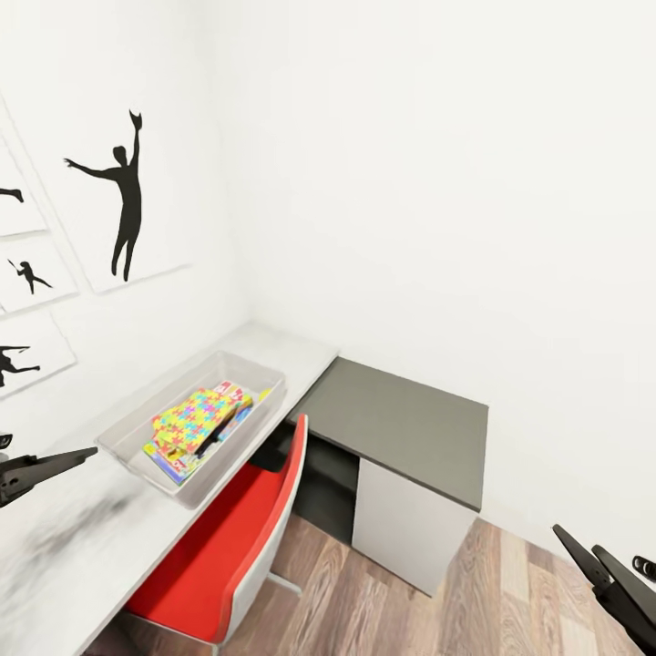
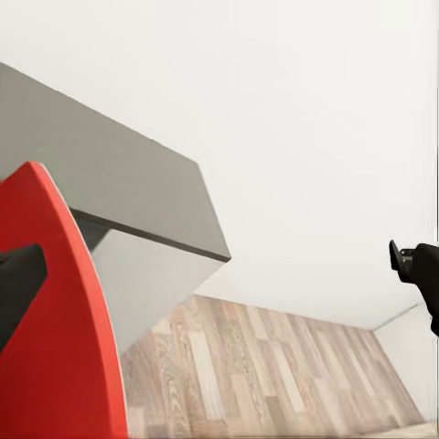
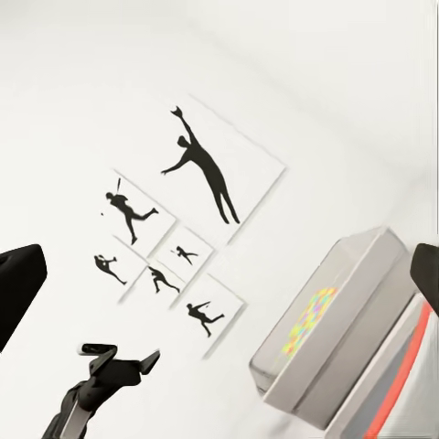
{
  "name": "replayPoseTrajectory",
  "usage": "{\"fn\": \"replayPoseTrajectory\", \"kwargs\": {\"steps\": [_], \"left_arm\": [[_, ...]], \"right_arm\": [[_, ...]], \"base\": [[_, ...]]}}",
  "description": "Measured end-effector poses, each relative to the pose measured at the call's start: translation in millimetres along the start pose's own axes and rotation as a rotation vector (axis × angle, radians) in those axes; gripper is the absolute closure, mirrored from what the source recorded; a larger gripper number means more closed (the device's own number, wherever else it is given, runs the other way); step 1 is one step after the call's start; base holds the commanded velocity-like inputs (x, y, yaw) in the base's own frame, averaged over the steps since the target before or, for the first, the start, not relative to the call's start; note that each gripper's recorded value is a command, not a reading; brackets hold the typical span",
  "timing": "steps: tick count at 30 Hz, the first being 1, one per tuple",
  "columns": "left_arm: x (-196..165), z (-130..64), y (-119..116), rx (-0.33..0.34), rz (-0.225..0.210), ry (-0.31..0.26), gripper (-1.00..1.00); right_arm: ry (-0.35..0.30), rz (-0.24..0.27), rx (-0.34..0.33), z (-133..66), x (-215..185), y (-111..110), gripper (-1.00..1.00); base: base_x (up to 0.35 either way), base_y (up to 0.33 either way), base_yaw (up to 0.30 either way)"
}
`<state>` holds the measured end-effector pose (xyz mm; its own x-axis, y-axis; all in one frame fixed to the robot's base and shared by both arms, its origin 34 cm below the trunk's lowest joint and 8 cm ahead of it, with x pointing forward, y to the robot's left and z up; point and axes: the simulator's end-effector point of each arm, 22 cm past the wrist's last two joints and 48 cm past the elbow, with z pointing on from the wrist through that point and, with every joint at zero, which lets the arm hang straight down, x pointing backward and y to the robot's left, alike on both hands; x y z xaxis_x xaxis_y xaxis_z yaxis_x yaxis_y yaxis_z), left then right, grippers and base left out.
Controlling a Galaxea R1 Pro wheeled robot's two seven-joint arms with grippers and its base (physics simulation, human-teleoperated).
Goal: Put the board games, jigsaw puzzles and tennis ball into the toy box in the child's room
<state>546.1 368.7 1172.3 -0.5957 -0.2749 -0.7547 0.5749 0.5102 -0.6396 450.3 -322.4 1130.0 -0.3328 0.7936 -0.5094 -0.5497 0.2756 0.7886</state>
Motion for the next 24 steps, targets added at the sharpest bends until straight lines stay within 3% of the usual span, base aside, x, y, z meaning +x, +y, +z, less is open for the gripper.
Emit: {"fn": "replayPoseTrajectory", "kwargs": {"steps": [24], "left_arm": [[-8, -6.0, -14, 0.011, 0.031, -0.019, -1.0]], "right_arm": [[-0.01, -0.021, -0.028, 0.3, -5, 12, -1.0]], "base": [[-0.009, 0.001, -0.18]]}}
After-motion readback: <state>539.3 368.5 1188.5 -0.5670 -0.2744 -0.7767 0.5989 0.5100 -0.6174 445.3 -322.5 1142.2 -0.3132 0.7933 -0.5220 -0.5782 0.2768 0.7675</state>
